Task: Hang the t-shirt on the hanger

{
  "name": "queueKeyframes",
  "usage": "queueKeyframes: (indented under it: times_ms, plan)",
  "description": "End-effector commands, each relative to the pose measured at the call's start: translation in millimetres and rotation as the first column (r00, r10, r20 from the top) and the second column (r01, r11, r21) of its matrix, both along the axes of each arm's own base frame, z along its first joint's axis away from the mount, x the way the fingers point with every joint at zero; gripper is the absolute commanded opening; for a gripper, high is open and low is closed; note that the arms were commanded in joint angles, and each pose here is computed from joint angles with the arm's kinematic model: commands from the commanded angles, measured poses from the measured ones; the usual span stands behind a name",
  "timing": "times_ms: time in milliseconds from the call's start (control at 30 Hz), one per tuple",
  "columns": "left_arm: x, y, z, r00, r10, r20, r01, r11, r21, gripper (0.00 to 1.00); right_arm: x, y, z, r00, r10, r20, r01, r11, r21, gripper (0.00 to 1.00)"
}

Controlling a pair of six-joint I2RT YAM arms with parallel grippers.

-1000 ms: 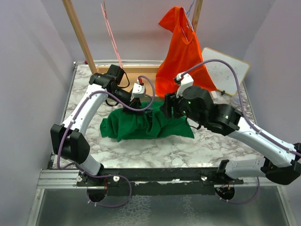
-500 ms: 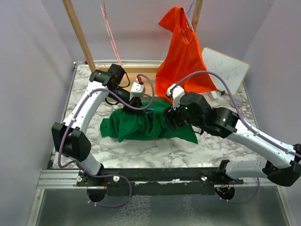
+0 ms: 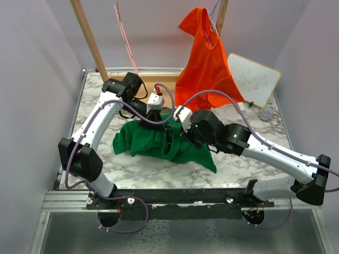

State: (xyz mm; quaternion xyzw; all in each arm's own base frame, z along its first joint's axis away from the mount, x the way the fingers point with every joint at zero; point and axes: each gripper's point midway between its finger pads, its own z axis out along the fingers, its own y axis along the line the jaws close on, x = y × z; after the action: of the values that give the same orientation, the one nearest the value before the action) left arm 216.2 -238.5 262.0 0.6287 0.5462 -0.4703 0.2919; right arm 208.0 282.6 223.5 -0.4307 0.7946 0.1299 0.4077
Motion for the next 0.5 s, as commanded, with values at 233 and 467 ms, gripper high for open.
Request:
queueKeyframes:
  times_ms: [233,467]
  plan:
    - [66,6,21,0.934,0.348,0.082,-0.343,0.937,-0.062,0.87,1,-37,67,0.981,-0.189,0.05,0.179,0.972,0.151,0.01]
    - [92,17,64,0.811,0.562,0.165,-0.543,0.827,-0.149,0.94,-5,-38,47,0.979,-0.202,-0.008,0.201,0.97,0.136,0.01]
